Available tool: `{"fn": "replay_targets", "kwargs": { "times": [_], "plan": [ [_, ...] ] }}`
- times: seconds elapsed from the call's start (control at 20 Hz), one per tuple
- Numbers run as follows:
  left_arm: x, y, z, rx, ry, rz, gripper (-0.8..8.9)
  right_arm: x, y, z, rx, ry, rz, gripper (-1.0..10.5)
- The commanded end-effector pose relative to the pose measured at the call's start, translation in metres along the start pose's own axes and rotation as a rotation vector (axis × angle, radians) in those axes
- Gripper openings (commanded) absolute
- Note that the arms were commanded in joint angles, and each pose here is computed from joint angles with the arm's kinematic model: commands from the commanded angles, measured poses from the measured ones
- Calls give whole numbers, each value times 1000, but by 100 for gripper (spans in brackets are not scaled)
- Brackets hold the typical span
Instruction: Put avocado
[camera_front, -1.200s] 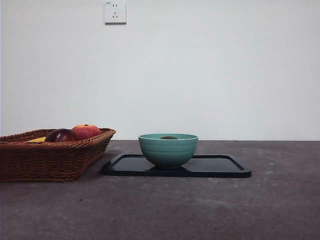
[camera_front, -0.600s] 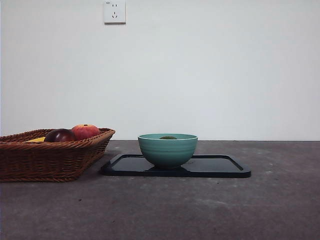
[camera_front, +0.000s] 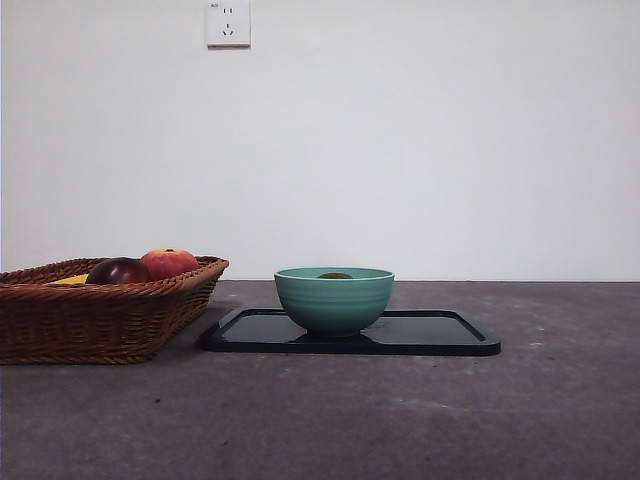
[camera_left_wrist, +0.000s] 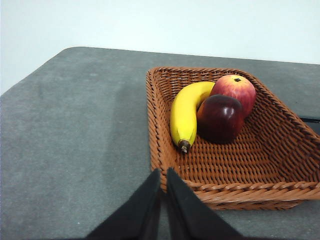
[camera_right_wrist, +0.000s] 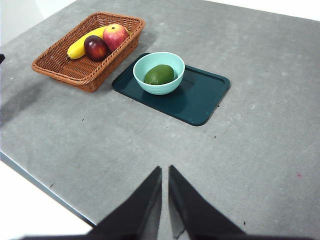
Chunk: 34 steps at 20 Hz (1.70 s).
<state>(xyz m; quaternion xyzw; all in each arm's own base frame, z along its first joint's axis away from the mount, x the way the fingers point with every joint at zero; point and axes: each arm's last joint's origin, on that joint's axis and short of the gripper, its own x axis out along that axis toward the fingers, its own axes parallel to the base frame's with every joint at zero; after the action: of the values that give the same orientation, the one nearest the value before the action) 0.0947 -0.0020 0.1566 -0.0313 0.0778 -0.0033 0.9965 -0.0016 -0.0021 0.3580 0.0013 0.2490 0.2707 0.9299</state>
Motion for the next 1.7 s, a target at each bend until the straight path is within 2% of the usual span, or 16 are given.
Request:
{"fn": "replay_targets", "kwargs": {
  "times": [0.05, 0.9, 0.95, 1.0, 1.1, 1.15, 1.3, 1.4, 1.5, 1.7],
  "plan": [
    [2, 0, -8, 11, 31, 3, 19, -1, 0, 2, -7, -12, 7, 18],
    [2, 0, -8, 10, 27, 2, 19, -1, 0, 2, -5, -13, 3, 18],
    [2, 0, -8, 10, 27, 2, 19, -1, 0, 2, -37, -18, -10, 18],
    [2, 0, -8, 10, 26, 2, 19, -1, 0, 1, -106, -27, -42, 18],
    [2, 0, -8, 10, 26, 2, 19, 4, -1, 0, -128, -114, -99, 18],
    [2, 0, -8, 10, 26, 2, 19, 15, -2, -2, -145, -210, -139, 18],
    [2, 0, -8, 10, 27, 2, 19, 58, -15, -18, -133, -454, -292, 18],
    [2, 0, -8, 10, 27, 2, 19, 86, -29, -38, -113, -549, -404, 18],
    [2, 0, -8, 10, 27, 2, 19, 109, -44, -60, -95, -579, -501, 18],
    [2, 0, -8, 10, 27, 2, 19, 136, -63, -94, -56, -521, -594, 18]
  ]
}}
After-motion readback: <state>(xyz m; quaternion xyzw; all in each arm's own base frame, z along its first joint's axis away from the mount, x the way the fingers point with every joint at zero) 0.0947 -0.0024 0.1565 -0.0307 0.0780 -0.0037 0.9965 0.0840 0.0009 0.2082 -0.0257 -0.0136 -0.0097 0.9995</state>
